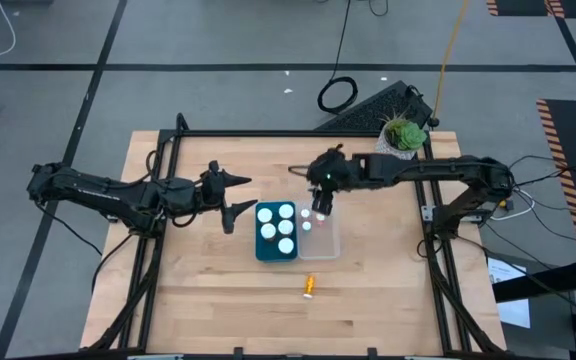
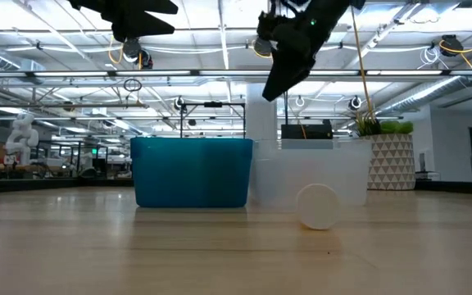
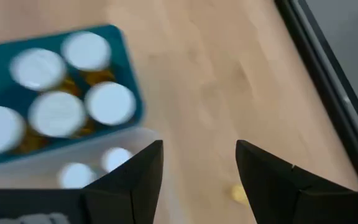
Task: Pick and place medicine bottles into bin by pill shape (circle, oval)
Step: Put the small yellow pill bottle into the transparent bin
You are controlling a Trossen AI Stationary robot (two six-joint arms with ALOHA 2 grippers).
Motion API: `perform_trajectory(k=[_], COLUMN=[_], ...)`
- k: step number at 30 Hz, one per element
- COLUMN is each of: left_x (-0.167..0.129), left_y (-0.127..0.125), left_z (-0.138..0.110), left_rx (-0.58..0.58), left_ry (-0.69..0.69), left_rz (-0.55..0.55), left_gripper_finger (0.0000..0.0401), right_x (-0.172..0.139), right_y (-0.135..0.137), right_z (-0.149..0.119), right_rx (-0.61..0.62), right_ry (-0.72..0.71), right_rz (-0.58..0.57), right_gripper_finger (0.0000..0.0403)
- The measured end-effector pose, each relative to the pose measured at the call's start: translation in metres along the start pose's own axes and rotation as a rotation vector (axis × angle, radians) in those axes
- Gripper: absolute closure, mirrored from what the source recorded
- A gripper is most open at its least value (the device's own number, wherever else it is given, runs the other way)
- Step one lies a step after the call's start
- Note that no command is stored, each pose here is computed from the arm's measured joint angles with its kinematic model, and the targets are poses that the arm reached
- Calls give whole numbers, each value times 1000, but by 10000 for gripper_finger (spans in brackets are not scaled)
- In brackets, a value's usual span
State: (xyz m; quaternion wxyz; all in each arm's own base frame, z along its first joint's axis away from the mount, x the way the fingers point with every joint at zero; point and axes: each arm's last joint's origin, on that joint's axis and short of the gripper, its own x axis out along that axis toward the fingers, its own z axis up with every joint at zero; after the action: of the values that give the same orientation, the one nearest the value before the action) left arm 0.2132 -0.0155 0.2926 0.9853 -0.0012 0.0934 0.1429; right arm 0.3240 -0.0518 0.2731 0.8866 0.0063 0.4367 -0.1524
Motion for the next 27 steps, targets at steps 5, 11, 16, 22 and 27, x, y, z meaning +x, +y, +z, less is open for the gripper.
perform_trajectory(k=[5, 11, 16, 22, 27], left_x=[0, 0, 0, 0, 0], left_y=[0, 0, 0, 0, 0], left_z=[0, 0, 0, 0, 0], left_rx=[0, 2, 7, 6, 7], left_ry=[1, 2, 3, 2, 2], left_rz=[0, 1, -12, -12, -12], left_gripper_finger=[116, 116, 116, 116, 116], right_x=[6, 15, 26, 38, 44], right_y=[-29, -54, -66, -74, -77], right_z=[-6, -17, -34, -48, -53], right_rx=[44, 96, 130, 110, 96], right_ry=[54, 83, 127, 111, 74], right_rz=[-32, -21, 3, -16, 8], right_gripper_finger=[206, 206, 206, 191, 160])
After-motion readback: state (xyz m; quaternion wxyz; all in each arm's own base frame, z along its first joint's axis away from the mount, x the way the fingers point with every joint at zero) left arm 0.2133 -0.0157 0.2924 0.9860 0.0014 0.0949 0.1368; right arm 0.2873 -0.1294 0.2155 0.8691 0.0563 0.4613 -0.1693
